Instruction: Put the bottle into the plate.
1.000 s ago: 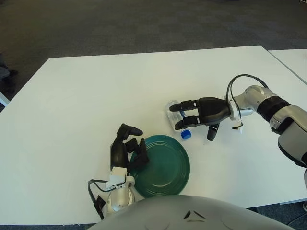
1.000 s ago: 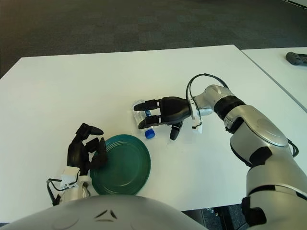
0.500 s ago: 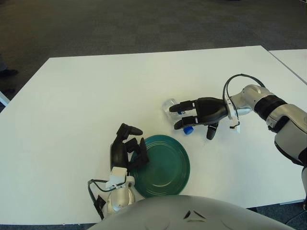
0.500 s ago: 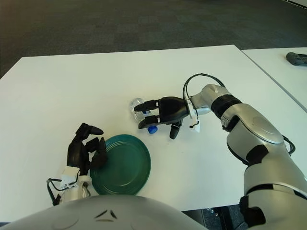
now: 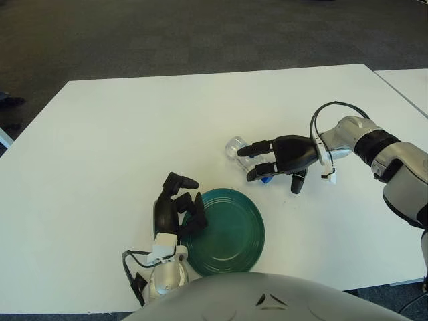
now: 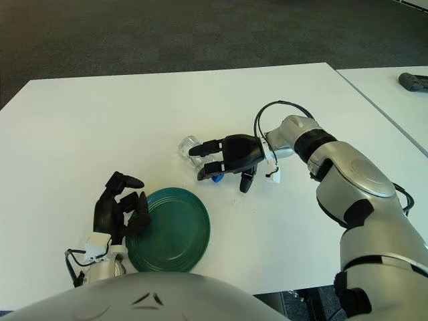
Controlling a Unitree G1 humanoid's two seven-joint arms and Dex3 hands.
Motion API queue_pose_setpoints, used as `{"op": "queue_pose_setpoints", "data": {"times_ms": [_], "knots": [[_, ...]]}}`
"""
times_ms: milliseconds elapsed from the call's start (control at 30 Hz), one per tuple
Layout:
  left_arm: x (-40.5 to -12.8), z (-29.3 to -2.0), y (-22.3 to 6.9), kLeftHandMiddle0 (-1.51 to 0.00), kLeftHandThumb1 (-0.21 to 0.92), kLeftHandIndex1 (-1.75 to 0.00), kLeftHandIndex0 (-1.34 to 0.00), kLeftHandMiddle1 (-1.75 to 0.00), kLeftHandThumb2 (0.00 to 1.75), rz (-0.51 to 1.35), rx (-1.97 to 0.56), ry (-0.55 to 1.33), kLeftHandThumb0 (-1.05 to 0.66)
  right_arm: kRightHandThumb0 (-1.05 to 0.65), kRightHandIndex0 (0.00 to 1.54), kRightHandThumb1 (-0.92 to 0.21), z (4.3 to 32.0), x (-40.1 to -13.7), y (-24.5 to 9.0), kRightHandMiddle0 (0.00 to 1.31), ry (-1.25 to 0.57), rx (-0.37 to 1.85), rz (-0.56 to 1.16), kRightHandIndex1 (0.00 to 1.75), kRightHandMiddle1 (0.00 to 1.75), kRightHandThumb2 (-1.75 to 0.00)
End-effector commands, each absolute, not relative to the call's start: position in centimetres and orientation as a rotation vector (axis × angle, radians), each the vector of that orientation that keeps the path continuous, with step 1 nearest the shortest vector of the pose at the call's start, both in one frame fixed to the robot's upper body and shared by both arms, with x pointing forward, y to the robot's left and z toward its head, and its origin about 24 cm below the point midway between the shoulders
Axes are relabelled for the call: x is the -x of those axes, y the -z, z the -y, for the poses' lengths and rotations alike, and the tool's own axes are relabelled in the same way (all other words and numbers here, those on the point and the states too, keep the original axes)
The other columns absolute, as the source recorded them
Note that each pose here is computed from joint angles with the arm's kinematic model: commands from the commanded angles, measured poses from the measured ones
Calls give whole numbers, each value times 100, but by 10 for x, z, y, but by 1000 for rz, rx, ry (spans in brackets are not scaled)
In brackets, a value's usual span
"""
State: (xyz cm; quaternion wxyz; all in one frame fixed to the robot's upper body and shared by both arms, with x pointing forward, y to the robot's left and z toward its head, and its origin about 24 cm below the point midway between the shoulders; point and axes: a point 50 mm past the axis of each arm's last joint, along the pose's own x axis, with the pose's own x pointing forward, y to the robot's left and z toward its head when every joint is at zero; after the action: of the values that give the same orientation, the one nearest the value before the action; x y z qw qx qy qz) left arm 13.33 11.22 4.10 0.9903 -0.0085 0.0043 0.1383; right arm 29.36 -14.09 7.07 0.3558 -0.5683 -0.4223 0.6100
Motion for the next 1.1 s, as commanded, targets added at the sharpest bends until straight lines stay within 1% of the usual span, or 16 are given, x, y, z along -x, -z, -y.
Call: {"op": "queue_pose_setpoints", "data": {"times_ms": [0,167,400,500,533,567,600,633,667,700,767,833,867,933,967,1067], "knots": [[-141,-70,-69,-130,35,-175,-59,-175,127,72,182,-220,-47,-85,32,-92,144,-292,-72,0,-1614,1470,1079,1,63,-72],[-138,-72,-70,-130,36,-175,-59,-175,127,74,175,-220,-47,-85,34,-92,141,-285,-68,0,-1613,1402,1090,2,63,-71],[-136,-74,-69,-130,36,-175,-58,-175,126,75,173,-223,-47,-84,44,-92,137,-279,-64,0,-1617,1331,1086,5,82,-67],[-135,-75,-69,-130,37,-175,-58,-175,125,73,180,-222,-47,-83,55,-92,135,-278,-62,5,-1621,1300,1082,11,92,-63],[-135,-75,-69,-130,37,-175,-58,-175,125,72,185,-220,-47,-82,50,-92,134,-277,-62,8,-1615,1289,1088,49,104,-61],[-135,-75,-69,-130,36,-175,-58,-175,126,70,189,-219,-47,-82,50,-92,133,-277,-62,12,-1611,1281,1092,94,121,-60],[-135,-75,-69,-130,36,-175,-58,-175,126,68,192,-220,-47,-82,50,-92,131,-277,-62,13,-1598,1276,1115,110,128,-59],[-134,-75,-69,-130,36,-175,-59,-175,126,66,194,-220,-47,-80,53,-92,130,-277,-62,19,-1588,1275,1132,134,144,-58],[-134,-75,-68,-130,36,-175,-59,-175,127,65,195,-221,-47,-79,55,-92,130,-277,-61,23,-1582,1274,1144,148,155,-57],[-134,-76,-68,-130,35,-175,-59,-175,127,60,196,-223,-47,-78,56,-92,128,-277,-62,24,-1561,1274,1173,154,159,-57],[-134,-76,-68,-131,34,-175,-60,-175,128,54,198,-225,-48,-66,65,-92,127,-278,-62,43,-1537,1273,1205,166,168,-51],[-134,-76,-67,-131,34,-175,-60,-175,129,52,196,-227,-48,-62,69,-92,126,-278,-62,49,-1521,1262,1217,170,171,-49],[-135,-76,-67,-131,34,-175,-60,-175,129,52,194,-228,-48,-55,71,-79,126,-278,-61,47,-1511,1254,1220,172,173,-67],[-136,-77,-66,-131,34,-175,-60,-175,129,55,185,-234,-48,-49,75,-66,127,-278,-61,47,-1493,1232,1212,173,174,-86],[-137,-77,-66,-131,34,-175,-60,-175,129,57,182,-236,-48,-46,77,-60,127,-278,-60,46,-1488,1229,1208,174,174,-93],[-139,-78,-64,-131,34,-175,-60,-175,129,59,179,-239,-48,-44,79,-54,127,-280,-59,47,-1477,1231,1205,174,174,-102]]}}
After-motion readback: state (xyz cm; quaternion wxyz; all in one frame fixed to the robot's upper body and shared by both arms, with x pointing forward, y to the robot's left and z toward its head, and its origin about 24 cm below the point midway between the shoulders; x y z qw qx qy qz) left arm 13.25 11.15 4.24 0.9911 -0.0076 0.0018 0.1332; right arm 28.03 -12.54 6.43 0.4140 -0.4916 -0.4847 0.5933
